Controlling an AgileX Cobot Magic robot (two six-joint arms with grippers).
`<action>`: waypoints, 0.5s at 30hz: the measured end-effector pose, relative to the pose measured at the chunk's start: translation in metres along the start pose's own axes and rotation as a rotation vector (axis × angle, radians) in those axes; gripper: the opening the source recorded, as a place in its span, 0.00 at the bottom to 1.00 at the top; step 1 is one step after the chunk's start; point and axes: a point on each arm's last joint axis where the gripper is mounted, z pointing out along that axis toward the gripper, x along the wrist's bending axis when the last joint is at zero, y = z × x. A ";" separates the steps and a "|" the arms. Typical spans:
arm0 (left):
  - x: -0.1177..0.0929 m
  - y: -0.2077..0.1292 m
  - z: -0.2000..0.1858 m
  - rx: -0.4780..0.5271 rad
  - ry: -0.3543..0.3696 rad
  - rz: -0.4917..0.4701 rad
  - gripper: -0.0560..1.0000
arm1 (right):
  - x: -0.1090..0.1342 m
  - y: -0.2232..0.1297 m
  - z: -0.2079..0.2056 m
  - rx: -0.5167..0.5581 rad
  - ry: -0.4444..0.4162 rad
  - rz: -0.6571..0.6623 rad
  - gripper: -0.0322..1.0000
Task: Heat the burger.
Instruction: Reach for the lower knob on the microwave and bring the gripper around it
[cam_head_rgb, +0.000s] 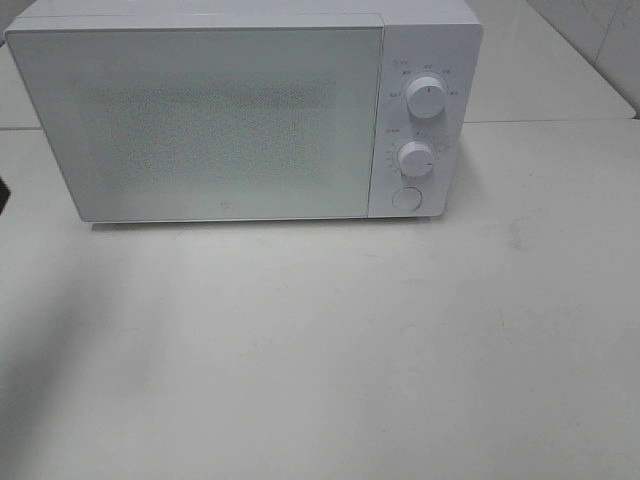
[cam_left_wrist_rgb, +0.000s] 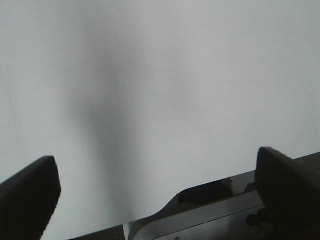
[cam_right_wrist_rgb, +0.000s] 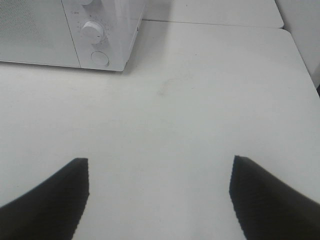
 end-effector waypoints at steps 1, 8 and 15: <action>0.008 -0.011 -0.007 -0.004 0.017 -0.029 0.98 | 0.000 0.000 0.000 0.000 0.000 0.000 0.76; 0.022 -0.048 -0.024 -0.046 0.094 -0.086 0.98 | 0.000 0.000 0.000 0.000 0.000 0.000 0.76; 0.015 -0.101 -0.033 -0.126 0.126 -0.093 0.98 | 0.000 0.000 0.000 0.000 0.000 0.000 0.76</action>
